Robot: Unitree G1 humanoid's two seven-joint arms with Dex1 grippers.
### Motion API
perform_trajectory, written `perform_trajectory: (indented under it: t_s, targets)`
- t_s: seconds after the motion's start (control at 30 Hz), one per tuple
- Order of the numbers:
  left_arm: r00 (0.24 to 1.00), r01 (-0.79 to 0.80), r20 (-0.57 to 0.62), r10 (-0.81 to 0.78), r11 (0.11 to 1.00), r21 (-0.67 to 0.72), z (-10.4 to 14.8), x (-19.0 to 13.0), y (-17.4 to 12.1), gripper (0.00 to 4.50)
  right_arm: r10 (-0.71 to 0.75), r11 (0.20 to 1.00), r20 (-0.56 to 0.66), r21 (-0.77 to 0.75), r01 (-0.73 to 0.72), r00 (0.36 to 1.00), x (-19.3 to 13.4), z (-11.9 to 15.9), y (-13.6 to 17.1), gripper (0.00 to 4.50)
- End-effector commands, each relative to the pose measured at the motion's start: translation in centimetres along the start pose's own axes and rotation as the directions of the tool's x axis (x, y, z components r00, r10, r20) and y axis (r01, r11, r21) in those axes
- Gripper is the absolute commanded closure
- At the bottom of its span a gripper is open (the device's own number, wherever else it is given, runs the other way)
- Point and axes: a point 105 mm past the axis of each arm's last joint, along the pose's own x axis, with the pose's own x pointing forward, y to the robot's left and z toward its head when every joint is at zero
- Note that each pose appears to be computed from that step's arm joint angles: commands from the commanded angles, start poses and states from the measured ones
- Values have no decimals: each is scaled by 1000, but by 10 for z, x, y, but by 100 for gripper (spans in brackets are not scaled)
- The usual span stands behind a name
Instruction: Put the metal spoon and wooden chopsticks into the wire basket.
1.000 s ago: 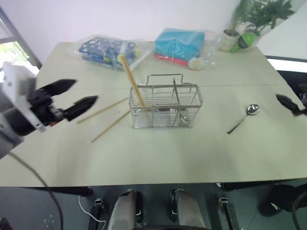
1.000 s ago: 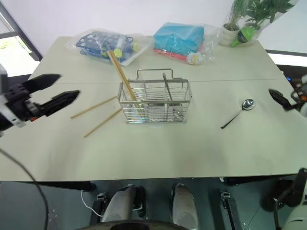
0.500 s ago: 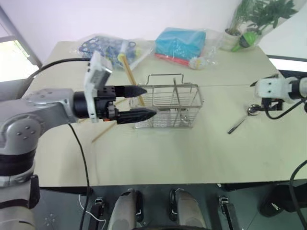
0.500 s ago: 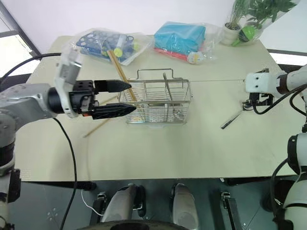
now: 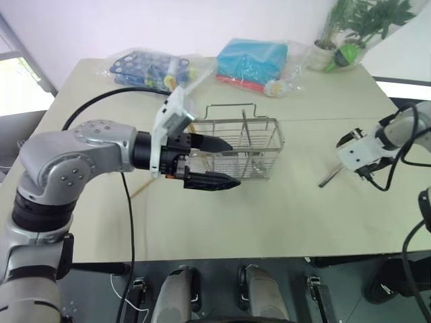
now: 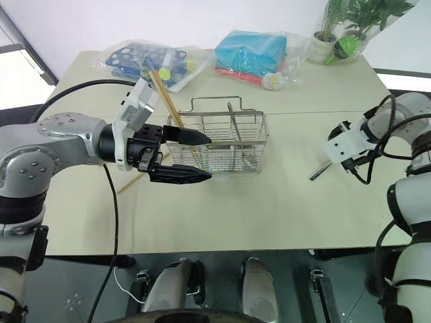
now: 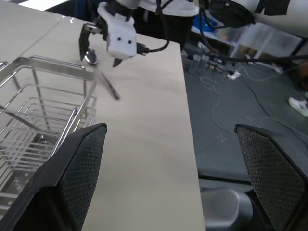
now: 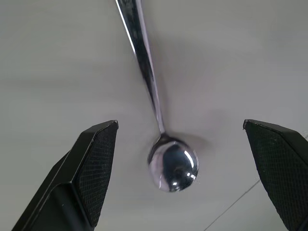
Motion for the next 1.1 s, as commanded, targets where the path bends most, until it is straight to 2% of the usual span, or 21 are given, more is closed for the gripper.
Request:
perform_trajectory:
  t_s: [0.03,0.2,0.43,0.47,0.53,0.7,0.73,0.9,1.1]
  targets:
    - [1000,-5,13,4,999,41,10,-2,1,1,-22,1000,-9,-2,22,1000,-6,-1,-7,20]
    - [999,-18,29,16,999,50,14,-3,2,1,56,998,-36,-13,-57,998,5,-2,5,20]
    - [999,-30,44,27,998,58,19,-3,2,1,28,1000,-14,-2,-28,1000,13,5,-1,20]
    - [999,-30,43,27,998,57,19,-3,2,0,27,1000,-9,1,-27,1000,15,6,-2,72]
    - [999,-28,42,25,998,57,19,-4,1,0,38,999,-8,-5,-38,999,18,8,1,145]
    - [999,-27,40,25,998,60,20,-5,0,0,56,998,8,3,-56,998,22,10,5,405]
    - [999,-28,41,26,998,61,21,-5,0,0,59,998,13,7,-59,998,22,10,7,446]
    - [999,-32,42,29,997,67,22,-5,0,0,51,998,29,21,-52,998,24,10,10,446]
    - [997,-62,54,58,995,76,24,-11,3,0,-146,964,204,251,92,968,8,17,-4,446]
